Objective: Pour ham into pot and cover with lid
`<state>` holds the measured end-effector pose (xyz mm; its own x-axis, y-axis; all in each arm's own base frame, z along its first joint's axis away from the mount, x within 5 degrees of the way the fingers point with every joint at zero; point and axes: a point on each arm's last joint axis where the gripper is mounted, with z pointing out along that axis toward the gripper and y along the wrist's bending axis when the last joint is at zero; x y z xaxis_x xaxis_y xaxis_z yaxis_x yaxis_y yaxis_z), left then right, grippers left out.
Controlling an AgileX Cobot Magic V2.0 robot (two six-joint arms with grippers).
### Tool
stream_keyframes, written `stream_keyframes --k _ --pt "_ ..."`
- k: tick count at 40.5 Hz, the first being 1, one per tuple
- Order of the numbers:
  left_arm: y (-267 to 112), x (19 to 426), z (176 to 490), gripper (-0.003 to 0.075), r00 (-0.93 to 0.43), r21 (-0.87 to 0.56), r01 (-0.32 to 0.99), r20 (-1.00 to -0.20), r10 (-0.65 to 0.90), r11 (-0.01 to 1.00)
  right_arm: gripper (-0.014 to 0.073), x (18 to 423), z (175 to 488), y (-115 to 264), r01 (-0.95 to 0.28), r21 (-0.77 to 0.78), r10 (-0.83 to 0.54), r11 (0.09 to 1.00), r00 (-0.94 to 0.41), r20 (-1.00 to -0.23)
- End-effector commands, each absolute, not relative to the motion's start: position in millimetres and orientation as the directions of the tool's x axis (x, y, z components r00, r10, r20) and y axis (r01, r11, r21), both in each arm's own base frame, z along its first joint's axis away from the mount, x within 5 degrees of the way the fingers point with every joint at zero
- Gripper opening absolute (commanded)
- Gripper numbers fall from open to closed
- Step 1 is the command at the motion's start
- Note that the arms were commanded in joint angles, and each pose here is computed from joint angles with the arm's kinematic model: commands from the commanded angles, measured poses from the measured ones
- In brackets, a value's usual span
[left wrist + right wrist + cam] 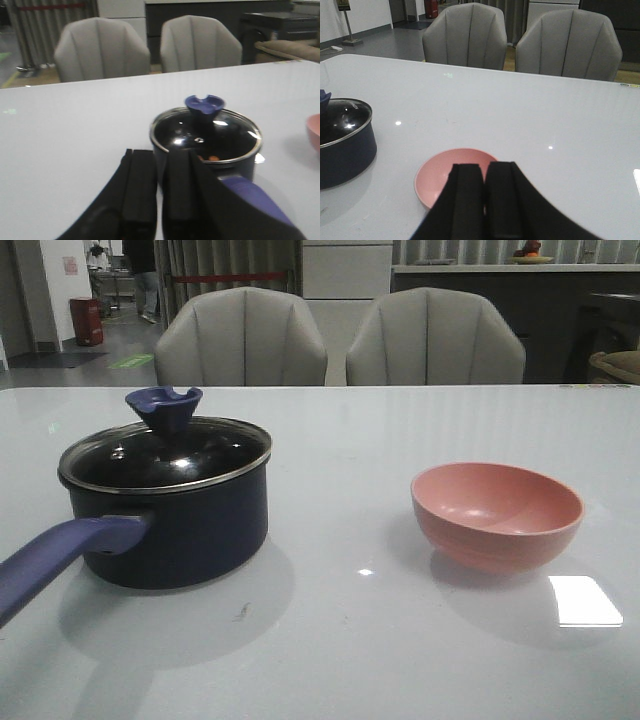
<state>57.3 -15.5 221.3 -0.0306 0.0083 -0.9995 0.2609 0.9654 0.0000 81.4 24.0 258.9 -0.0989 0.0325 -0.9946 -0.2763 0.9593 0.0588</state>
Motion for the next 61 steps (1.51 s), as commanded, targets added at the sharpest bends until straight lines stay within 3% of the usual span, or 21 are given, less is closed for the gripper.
stream_keyframes --k 1,10,61 --pt "-12 60 223 0.0132 0.138 0.0 0.193 -0.99 -0.027 0.981 0.0147 82 275 23 -0.265 0.048 0.051 0.963 0.003 -0.999" --pt "-5 60 212 0.0132 0.131 0.021 0.085 -0.991 0.01 0.996 0.0147 82 275 23 -0.265 0.048 0.051 0.963 0.003 -0.999" --pt "-5 57 212 0.0132 0.147 0.029 0.084 -0.989 0.016 0.996 0.0147 82 275 23 -0.265 0.048 0.051 0.963 0.003 -0.999"
